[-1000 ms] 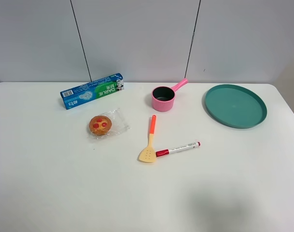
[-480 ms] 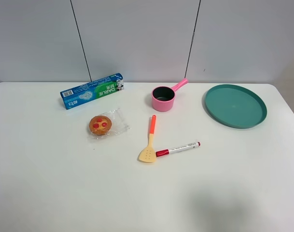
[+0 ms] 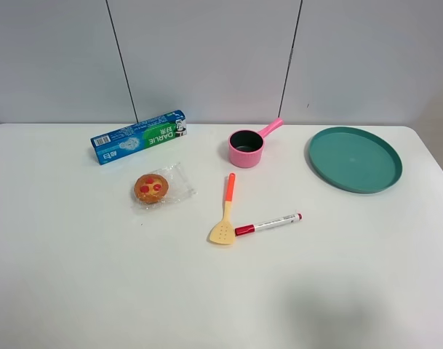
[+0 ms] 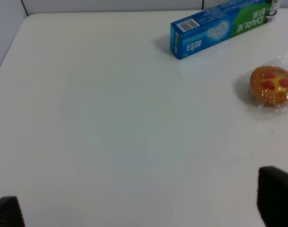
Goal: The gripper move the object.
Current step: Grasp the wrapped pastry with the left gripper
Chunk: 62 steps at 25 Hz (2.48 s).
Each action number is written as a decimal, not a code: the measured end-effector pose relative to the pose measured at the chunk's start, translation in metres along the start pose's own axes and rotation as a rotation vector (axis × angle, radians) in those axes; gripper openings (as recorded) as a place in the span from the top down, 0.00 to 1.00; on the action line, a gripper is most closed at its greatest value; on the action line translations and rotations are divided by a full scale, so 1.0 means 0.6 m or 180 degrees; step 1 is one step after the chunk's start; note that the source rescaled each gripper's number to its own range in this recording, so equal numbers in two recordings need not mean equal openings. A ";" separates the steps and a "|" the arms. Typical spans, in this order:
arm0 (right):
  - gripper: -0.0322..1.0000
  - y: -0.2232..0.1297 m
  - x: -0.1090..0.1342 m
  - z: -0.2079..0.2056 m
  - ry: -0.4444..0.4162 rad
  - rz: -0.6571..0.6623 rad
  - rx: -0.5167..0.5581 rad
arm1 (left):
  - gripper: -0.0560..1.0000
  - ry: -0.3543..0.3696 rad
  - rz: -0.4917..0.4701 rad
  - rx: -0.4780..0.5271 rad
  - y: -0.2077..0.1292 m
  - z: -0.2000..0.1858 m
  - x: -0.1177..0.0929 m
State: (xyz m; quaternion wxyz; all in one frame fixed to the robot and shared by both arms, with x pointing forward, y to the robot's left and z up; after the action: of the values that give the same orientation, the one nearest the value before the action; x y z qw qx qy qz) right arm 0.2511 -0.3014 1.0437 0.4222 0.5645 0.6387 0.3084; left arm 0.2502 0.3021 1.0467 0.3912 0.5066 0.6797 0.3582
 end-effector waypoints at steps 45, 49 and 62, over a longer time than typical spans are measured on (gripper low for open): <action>0.00 0.000 0.000 0.000 -0.0002 -0.0001 0.0000 | 0.00 -0.0194 0.0038 0.1411 0.134 0.341 -0.064; 0.00 0.000 0.000 0.000 -0.0002 -0.0001 0.0000 | 0.00 -0.0399 0.0198 0.1414 0.157 0.375 -0.107; 0.00 0.000 0.000 0.000 -0.0002 -0.0001 0.0000 | 0.00 -0.1019 0.0788 0.1793 0.124 0.471 -0.277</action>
State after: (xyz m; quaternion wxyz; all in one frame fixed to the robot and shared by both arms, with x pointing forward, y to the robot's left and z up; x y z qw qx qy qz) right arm 0.2511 -0.3014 1.0437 0.4224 0.5646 0.6387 0.3081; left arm 0.5634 0.1838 1.0166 0.2913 0.7230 0.6153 0.1173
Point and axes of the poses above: a point on each arm's last joint axis where the gripper is mounted, z pointing out along that axis toward the gripper, x along the wrist's bending axis when the last joint is at zero, y = z × x, the point moved 2 cm from there along z, pointing out along that axis toward the gripper, and after that the axes turned 11 degrees about -z, right-handed, at the moved point
